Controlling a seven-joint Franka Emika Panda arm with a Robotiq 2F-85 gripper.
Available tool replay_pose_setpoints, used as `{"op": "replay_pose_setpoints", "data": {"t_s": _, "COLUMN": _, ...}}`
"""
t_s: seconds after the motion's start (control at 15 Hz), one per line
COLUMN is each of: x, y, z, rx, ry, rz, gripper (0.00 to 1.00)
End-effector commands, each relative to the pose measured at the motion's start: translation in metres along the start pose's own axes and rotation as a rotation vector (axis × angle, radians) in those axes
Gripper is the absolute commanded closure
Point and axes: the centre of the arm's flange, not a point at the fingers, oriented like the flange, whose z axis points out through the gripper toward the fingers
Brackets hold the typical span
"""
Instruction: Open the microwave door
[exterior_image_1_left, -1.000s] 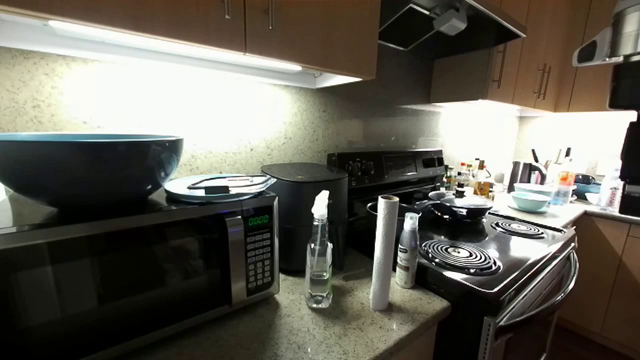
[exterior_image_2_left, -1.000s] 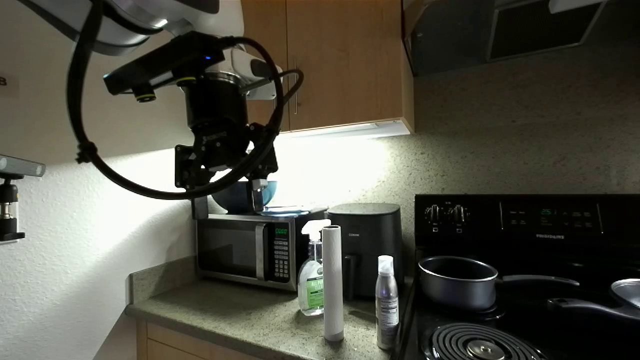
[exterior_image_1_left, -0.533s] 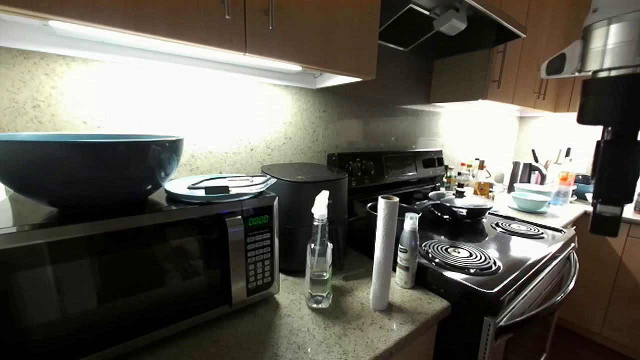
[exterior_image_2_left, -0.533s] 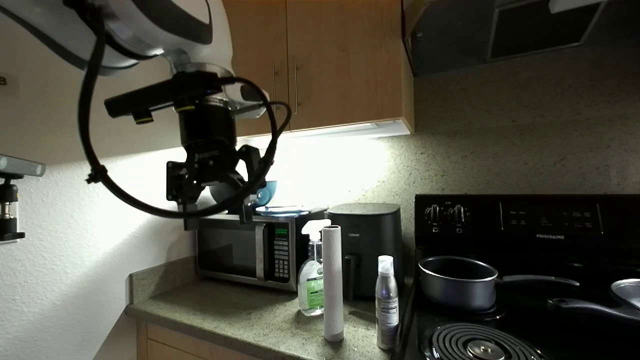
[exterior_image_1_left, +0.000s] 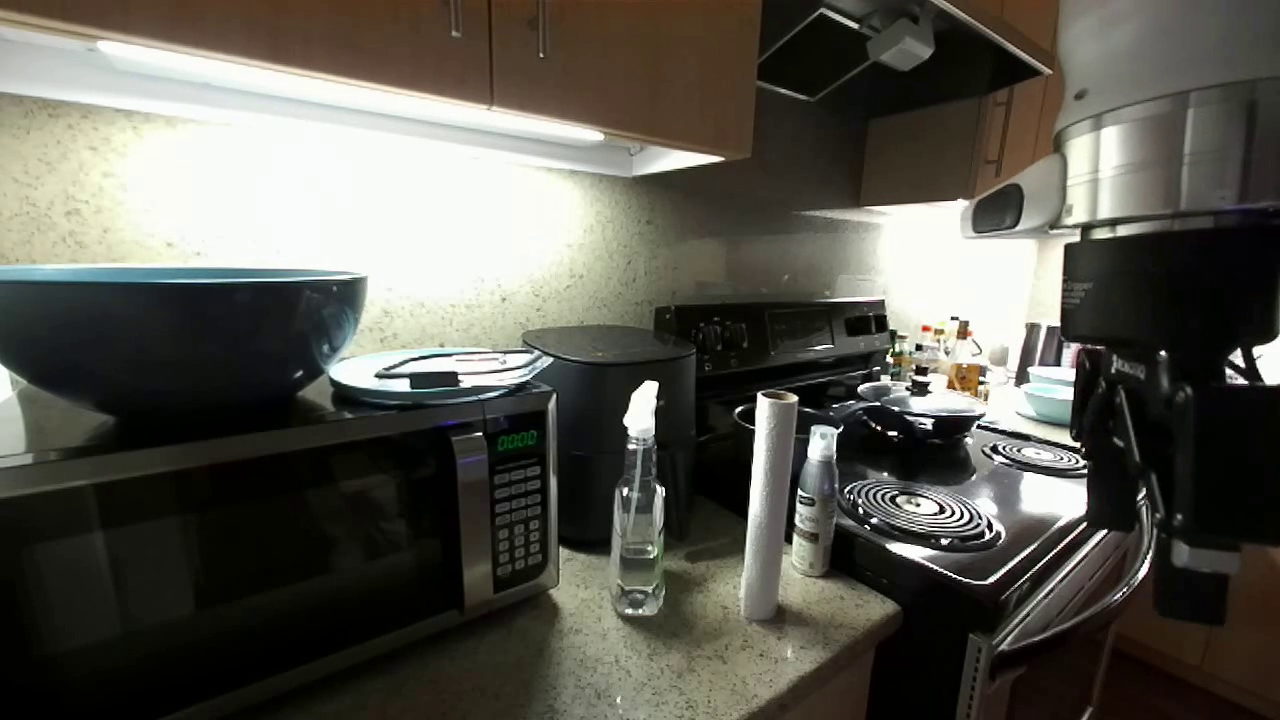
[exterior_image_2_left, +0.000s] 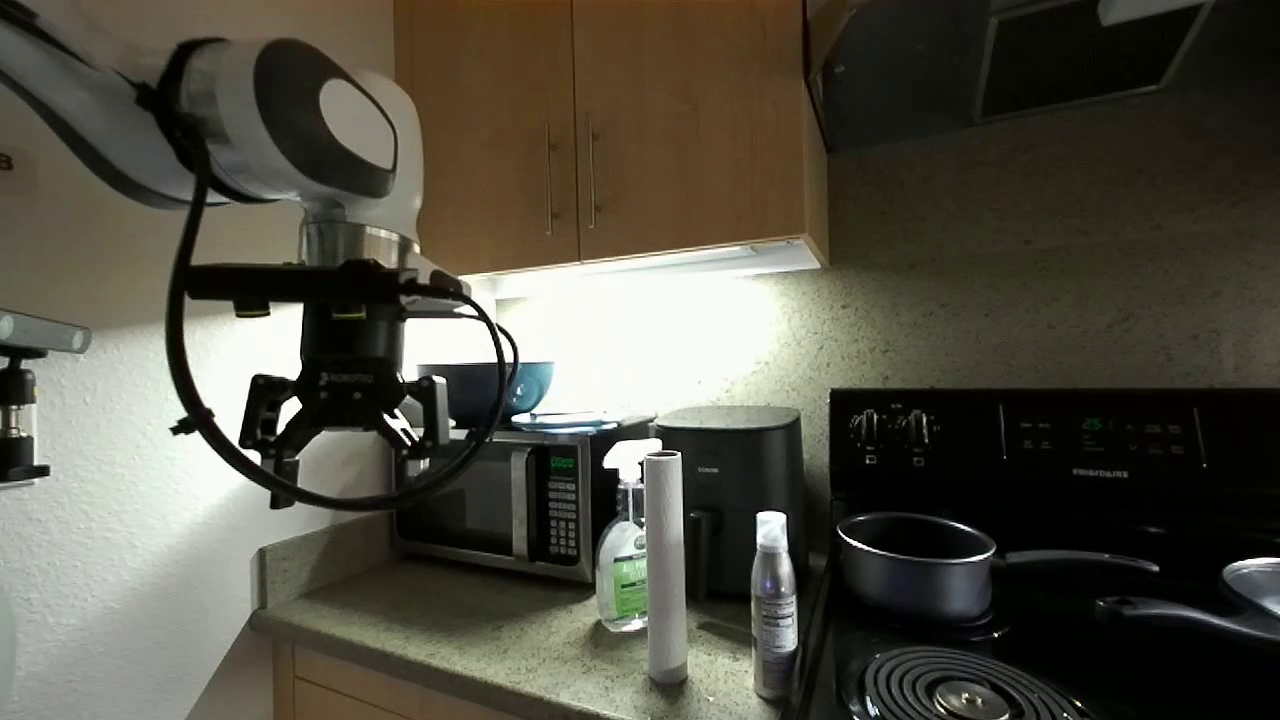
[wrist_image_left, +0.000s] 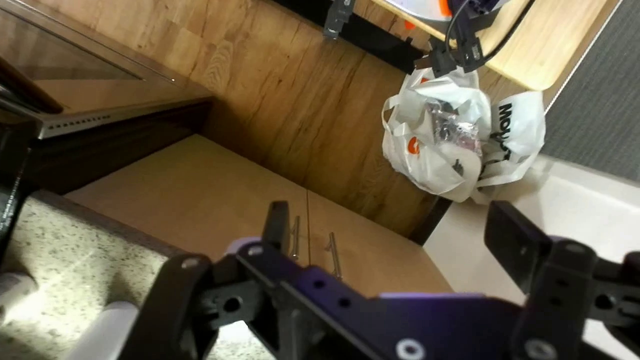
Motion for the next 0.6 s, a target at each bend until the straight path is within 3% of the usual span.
{"op": "replay_pose_setpoints", "data": {"t_s": 0.0, "x": 0.002, "y": -0.003, "z": 0.002, "rx": 0.005, "ry": -0.006, "rz": -0.024, "gripper": 0.0}}
{"op": "replay_pose_setpoints", "data": {"t_s": 0.2, "x": 0.004, "y": -0.004, "z": 0.003, "rx": 0.007, "ry": -0.009, "rz": -0.045, "gripper": 0.0}}
{"op": "replay_pose_setpoints", "data": {"t_s": 0.33, "x": 0.007, "y": -0.004, "z": 0.005, "rx": 0.05, "ry": 0.019, "rz": -0.024, "gripper": 0.0}}
{"op": "replay_pose_setpoints", "data": {"t_s": 0.53, "x": 0.027, "y": -0.017, "z": 0.013, "rx": 0.161, "ry": 0.165, "rz": -0.019, "gripper": 0.0}}
